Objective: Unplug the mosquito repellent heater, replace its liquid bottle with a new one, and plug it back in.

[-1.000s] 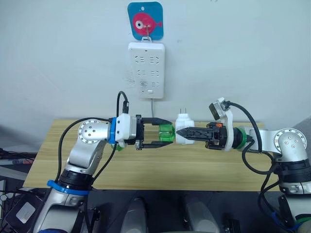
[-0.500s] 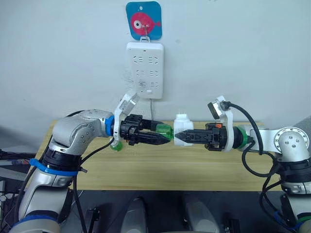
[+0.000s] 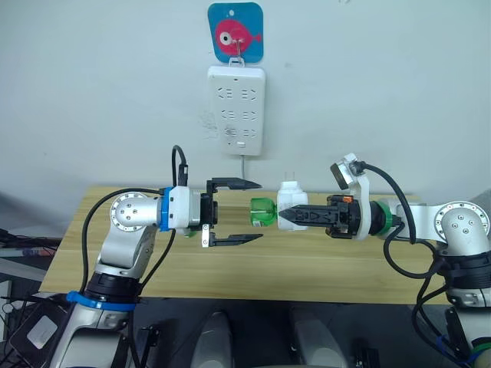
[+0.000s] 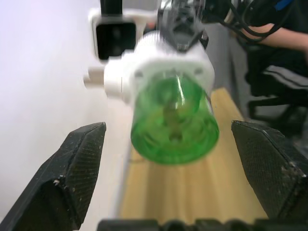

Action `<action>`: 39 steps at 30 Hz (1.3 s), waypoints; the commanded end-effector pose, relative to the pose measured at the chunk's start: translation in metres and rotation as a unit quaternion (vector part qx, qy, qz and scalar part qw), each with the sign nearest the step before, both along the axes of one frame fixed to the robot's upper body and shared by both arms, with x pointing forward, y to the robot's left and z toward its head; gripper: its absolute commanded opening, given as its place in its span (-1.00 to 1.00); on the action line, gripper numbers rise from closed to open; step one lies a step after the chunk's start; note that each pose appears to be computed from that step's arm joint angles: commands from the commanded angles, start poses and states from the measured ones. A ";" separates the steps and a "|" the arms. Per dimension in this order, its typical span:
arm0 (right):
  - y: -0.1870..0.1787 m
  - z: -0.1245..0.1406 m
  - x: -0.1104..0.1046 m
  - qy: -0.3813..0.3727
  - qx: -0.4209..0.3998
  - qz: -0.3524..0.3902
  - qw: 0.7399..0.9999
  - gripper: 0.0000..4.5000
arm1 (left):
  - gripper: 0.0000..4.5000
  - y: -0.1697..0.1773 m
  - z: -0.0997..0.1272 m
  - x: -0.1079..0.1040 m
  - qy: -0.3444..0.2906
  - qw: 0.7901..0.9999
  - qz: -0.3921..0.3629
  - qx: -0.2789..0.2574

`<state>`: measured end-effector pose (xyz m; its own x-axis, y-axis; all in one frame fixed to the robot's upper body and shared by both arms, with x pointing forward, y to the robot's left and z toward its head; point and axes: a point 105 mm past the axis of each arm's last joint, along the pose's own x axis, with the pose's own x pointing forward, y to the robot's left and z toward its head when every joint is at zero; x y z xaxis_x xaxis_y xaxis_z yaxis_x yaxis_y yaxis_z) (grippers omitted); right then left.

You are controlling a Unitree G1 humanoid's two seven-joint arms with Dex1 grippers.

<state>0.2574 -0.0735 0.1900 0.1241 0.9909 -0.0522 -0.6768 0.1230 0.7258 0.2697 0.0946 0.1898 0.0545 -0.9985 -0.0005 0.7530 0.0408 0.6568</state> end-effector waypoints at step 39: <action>0.000 0.010 -0.005 -0.016 0.016 0.017 1.000 0.35 | 0.87 0.019 0.002 0.007 0.281 0.956 0.062 0.057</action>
